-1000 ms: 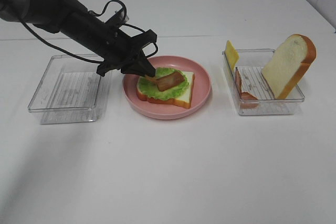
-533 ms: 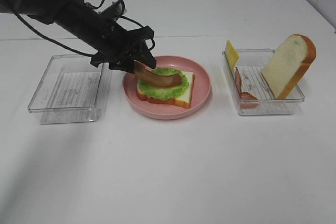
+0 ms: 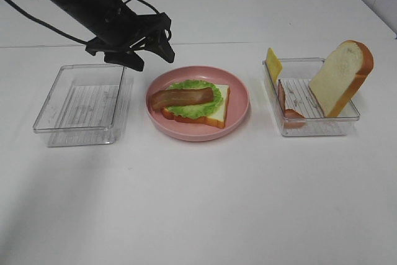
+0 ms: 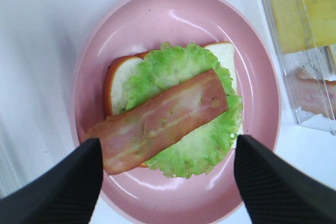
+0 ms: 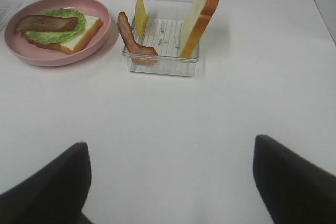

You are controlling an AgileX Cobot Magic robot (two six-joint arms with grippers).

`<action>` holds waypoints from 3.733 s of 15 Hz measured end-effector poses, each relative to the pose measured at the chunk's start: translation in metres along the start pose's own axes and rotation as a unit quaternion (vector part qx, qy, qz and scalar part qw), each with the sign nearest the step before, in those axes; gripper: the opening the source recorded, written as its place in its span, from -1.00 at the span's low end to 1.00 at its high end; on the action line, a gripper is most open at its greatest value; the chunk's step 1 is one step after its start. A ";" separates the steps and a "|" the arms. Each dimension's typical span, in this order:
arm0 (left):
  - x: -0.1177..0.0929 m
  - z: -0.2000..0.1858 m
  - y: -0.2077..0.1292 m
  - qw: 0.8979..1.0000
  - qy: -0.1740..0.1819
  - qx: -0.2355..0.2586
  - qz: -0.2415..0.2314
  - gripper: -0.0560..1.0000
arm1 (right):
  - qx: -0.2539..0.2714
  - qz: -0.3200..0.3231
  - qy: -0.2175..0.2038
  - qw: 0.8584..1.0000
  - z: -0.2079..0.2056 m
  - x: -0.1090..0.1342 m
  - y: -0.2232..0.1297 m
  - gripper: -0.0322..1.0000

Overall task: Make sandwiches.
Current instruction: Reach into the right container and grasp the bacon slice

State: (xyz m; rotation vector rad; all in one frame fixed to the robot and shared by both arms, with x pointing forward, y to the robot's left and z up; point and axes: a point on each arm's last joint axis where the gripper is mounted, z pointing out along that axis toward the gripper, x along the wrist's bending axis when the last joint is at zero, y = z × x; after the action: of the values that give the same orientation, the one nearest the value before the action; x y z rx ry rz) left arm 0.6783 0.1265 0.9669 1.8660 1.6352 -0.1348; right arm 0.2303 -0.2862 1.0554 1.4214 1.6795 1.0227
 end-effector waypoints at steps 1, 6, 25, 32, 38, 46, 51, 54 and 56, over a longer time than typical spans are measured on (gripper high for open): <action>-0.004 -0.011 0.002 1.000 0.010 -0.004 0.008 0.38 | 0.000 0.000 0.000 1.000 0.000 0.000 0.000 0.60; -0.034 -0.110 -0.004 0.995 0.080 0.009 0.054 0.38 | 0.000 0.000 0.000 1.000 0.000 0.000 0.000 0.60; -0.041 -0.356 -0.246 0.957 0.209 -0.166 0.116 0.38 | 0.000 0.000 0.000 1.000 0.000 0.000 0.000 0.60; -0.002 -0.330 -0.345 0.931 0.199 -0.246 0.180 0.38 | 0.000 0.000 0.000 1.000 0.000 0.000 0.000 0.60; 0.013 -0.314 -0.378 0.917 0.178 -0.300 0.194 0.38 | 0.001 0.009 0.000 1.000 0.000 0.000 0.000 0.60; 0.007 -0.305 -0.378 0.919 0.136 -0.295 0.221 0.38 | 0.091 0.123 0.014 0.988 0.078 -0.014 0.069 0.57; 0.007 -0.306 -0.378 0.920 0.136 -0.296 0.217 0.38 | 0.199 0.098 0.036 0.974 0.160 -0.027 0.120 0.57; 0.007 -0.306 -0.378 0.920 0.135 -0.297 0.217 0.38 | 0.256 0.092 0.063 0.960 0.212 -0.032 0.139 0.57; 0.007 -0.306 -0.378 0.920 0.135 -0.297 0.217 0.38 | 0.315 0.108 0.100 0.937 0.264 -0.035 0.155 0.55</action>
State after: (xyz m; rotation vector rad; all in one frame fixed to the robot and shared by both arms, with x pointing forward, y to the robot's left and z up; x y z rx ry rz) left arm 0.2319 0.2984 1.0547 1.7444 1.1893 0.7568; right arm 0.5378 -0.2735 1.0782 2.0000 2.1584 0.7879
